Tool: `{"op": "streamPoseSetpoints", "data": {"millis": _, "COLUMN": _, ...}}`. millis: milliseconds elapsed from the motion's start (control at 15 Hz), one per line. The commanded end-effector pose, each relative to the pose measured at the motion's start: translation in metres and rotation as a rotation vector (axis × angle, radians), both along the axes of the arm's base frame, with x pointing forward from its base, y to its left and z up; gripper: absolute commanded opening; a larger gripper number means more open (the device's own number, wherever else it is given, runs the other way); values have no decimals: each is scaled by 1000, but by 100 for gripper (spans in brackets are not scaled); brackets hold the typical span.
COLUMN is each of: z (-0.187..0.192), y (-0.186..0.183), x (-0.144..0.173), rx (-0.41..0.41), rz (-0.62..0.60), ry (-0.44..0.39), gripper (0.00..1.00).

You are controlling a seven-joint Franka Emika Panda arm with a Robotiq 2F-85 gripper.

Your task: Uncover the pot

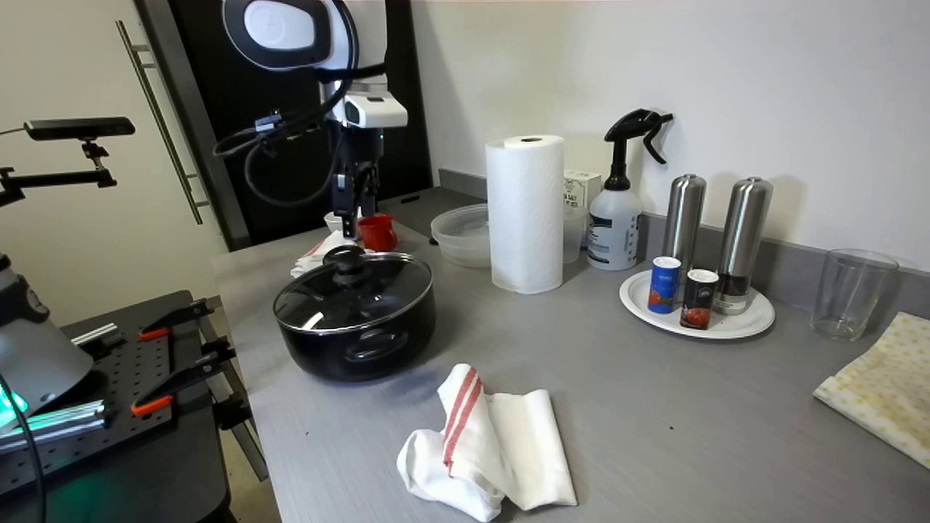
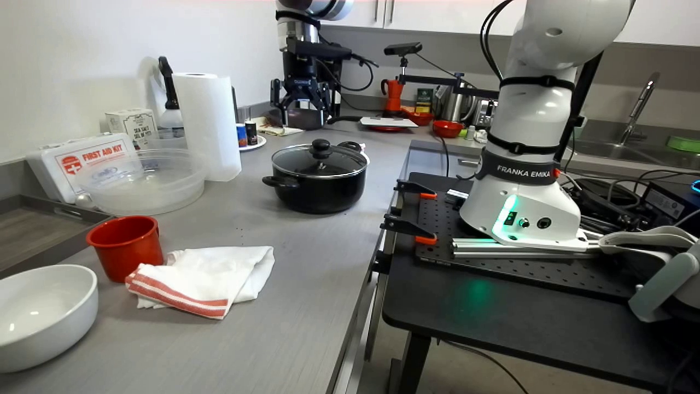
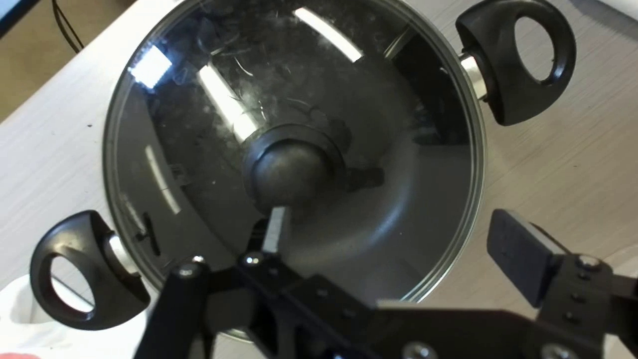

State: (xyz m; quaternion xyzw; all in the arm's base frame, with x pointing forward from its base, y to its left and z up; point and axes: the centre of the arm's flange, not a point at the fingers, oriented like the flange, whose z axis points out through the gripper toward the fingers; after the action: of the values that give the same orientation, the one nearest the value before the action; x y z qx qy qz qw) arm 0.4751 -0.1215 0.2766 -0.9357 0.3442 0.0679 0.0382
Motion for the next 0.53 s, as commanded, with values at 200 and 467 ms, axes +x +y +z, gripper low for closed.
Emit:
{"op": "streamPoseSetpoints", "data": {"millis": 200, "z": -19, "y": -11, "x": -9, "rx": -2, "rz": -72, "ry": 54, "gripper": 100}}
{"op": "streamPoseSetpoints", "data": {"millis": 467, "z": -32, "y": -16, "x": -21, "rx": 1, "rz": -91, "ry": 84, "gripper": 100}}
